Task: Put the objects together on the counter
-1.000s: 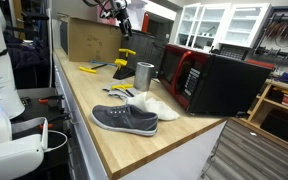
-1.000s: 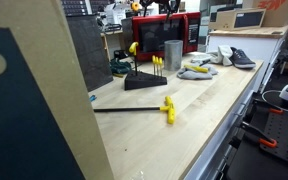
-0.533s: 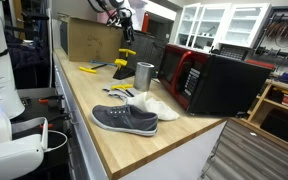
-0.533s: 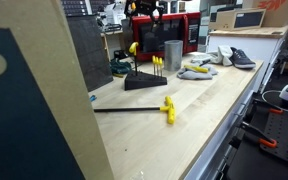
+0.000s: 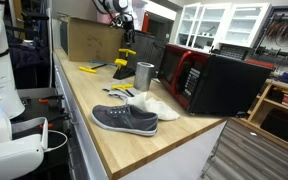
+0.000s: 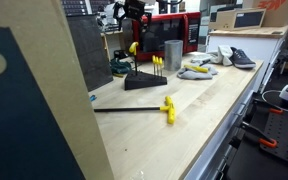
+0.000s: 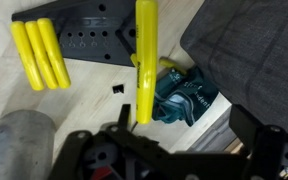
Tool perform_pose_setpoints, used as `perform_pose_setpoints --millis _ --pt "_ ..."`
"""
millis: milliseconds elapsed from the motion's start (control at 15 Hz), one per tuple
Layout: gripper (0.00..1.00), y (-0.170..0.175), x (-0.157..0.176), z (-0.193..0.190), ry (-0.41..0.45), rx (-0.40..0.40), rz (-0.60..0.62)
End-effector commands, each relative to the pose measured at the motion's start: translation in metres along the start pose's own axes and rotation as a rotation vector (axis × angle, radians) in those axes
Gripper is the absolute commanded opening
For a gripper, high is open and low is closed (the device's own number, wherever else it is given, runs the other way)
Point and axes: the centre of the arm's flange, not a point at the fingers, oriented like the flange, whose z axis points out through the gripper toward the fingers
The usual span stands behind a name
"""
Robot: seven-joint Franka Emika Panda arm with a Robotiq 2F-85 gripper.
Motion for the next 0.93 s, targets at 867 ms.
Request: perform_pose_setpoints --millis 867 --pt "1.00 0.009 0.009 0.016 -0.057 -0.097 0.129"
